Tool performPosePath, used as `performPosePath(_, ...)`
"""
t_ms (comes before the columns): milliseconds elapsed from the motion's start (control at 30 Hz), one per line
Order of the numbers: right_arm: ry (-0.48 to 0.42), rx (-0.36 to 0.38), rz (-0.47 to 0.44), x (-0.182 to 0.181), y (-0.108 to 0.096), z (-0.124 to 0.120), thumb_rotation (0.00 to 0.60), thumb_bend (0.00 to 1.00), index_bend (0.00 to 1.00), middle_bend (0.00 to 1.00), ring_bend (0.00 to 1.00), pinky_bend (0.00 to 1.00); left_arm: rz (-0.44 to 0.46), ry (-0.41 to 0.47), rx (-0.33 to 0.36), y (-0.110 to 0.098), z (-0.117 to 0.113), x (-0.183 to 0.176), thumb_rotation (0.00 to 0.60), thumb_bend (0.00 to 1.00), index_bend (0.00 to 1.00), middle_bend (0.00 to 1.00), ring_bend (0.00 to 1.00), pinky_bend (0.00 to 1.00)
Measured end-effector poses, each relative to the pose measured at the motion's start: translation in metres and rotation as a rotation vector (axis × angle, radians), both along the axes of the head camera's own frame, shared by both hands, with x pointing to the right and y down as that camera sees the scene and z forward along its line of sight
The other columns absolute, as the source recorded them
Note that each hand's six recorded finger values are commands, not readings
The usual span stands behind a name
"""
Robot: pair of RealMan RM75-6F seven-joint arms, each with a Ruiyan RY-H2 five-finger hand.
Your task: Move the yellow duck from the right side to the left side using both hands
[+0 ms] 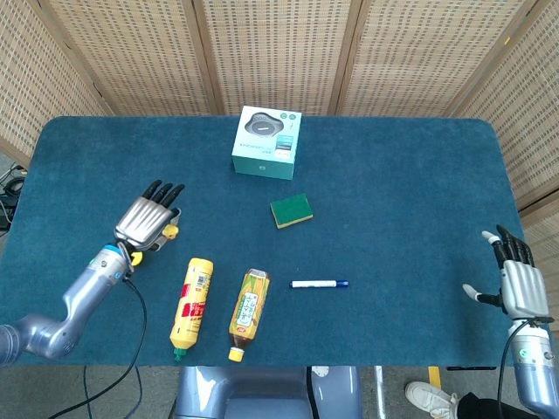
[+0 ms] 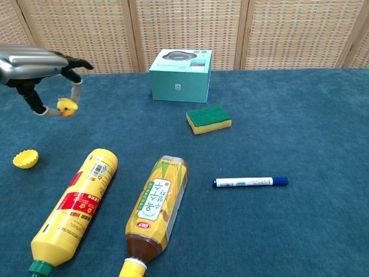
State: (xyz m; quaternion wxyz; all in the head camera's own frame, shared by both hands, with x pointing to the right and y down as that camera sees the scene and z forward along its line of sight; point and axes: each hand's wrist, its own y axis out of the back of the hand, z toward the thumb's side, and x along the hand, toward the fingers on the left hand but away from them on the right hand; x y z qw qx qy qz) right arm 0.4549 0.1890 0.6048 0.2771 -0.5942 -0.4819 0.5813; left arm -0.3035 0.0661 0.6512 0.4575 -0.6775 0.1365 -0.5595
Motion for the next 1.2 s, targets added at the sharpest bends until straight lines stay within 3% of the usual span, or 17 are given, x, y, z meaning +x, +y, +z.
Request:
performPosePath(200,-0.006,-0.001,-0.012,-0.005,0.002,-0.001,0.6,0.06,0.13,0.0,0.0,0.0,-0.056,-0.024,-0.037,0.016,0.015,-0.036,0.6,0.32,0.5,0.0,0.0,0.0)
performPosePath(600,-0.017,-0.004,-0.011,-0.006,0.002,-0.002,0.6,0.06,0.13,0.0,0.0,0.0,-0.085,-0.085,-0.085,0.041,0.037,-0.07,0.6,0.32,0.5,0.0,0.0,0.0)
performPosePath(1200,-0.031,0.001,-0.015,-0.008,0.003,-0.005,0.6,0.06,0.13,0.0,0.0,0.0,-0.149,-0.132,-0.117,0.047,0.056,-0.096,0.6,0.32,0.5,0.0,0.0,0.0)
